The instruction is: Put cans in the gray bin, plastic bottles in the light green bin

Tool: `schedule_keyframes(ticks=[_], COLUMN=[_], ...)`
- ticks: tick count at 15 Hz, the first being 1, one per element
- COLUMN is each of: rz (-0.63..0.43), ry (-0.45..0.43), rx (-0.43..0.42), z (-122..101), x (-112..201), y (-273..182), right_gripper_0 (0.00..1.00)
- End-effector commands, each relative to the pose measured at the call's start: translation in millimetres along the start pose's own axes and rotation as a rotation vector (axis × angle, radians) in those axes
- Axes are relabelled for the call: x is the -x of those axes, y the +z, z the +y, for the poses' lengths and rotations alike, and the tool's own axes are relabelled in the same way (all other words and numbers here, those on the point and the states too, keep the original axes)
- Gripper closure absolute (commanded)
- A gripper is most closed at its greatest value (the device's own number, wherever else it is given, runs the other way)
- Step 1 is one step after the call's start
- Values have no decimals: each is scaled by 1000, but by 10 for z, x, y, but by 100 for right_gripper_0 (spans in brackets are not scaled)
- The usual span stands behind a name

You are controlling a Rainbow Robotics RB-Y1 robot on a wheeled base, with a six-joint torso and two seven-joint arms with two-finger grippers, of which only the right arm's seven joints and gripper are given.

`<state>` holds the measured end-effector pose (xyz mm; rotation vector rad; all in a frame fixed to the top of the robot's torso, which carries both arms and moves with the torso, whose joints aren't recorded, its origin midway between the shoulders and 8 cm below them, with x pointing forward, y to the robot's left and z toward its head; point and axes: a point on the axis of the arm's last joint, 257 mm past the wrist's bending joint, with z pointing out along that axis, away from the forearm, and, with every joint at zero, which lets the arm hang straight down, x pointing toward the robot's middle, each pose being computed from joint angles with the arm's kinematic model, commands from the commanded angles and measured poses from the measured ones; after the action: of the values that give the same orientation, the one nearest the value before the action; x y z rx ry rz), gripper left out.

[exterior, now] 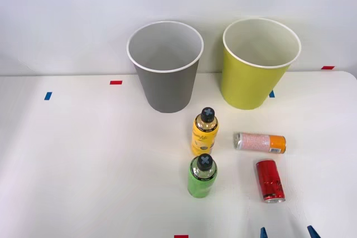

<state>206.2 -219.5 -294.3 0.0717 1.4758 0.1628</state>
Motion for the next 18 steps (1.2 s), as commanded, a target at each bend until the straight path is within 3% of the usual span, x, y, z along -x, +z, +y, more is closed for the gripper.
schedule_keyframes(ticks=[1,18], rz=[0,0], ry=[0,0], rx=[0,0], z=[0,0], x=[0,0], y=[0,0], right_gripper_0=[0,0])
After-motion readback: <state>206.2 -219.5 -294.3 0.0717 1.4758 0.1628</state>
